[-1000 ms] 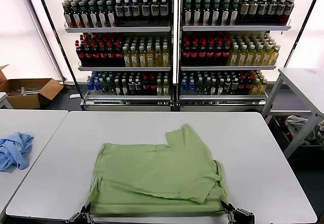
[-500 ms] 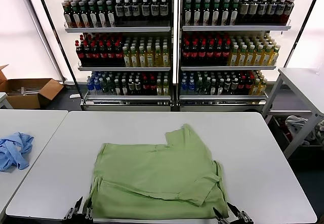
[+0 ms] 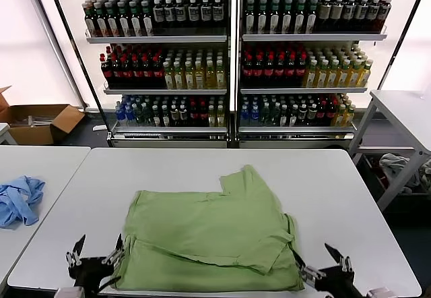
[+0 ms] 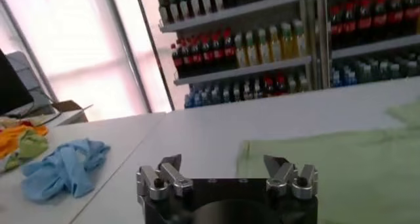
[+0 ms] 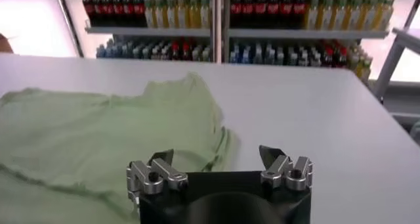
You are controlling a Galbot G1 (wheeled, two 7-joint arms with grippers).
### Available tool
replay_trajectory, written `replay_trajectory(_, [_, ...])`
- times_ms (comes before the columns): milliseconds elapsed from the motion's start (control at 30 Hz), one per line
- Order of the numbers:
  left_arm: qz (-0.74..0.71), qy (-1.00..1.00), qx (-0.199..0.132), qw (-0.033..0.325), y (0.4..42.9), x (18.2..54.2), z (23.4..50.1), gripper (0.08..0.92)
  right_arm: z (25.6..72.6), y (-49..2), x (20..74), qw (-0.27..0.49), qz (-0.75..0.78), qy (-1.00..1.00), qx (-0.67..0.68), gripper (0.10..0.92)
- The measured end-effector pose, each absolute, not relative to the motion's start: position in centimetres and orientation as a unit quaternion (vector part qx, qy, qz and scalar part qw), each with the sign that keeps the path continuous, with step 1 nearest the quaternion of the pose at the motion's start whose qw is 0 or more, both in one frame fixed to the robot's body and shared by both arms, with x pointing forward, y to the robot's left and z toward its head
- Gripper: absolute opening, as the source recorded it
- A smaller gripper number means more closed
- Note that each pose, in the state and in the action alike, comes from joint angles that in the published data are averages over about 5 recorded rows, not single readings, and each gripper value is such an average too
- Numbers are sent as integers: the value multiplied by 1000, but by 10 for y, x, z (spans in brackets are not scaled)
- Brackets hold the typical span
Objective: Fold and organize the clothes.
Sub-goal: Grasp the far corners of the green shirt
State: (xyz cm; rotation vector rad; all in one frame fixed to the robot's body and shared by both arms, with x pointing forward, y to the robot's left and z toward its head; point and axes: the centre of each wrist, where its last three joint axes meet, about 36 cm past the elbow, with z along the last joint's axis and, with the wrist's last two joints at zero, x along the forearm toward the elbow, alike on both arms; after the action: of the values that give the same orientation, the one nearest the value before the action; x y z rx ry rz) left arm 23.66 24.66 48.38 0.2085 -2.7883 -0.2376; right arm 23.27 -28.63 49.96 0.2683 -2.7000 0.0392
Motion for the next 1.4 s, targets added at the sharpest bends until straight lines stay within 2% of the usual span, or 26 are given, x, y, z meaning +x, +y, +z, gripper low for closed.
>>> replay_trajectory(267, [-52, -987, 12, 153, 260, 287, 481, 823, 486, -306, 324, 169, -7, -977, 132, 823])
replay_trajectory(567, [-44, -980, -38, 188, 284, 349, 475, 823, 473, -288, 447, 192, -14, -970, 147, 823])
replay_trajectory(933, [-40, -969, -44, 239, 310, 414, 452, 823, 482, -243, 552, 213, 25, -962, 168, 823])
replay_trajectory(1400, [-35, -957, -33, 286, 338, 459, 423, 823, 451, -219, 588, 260, 67, -948, 169, 823])
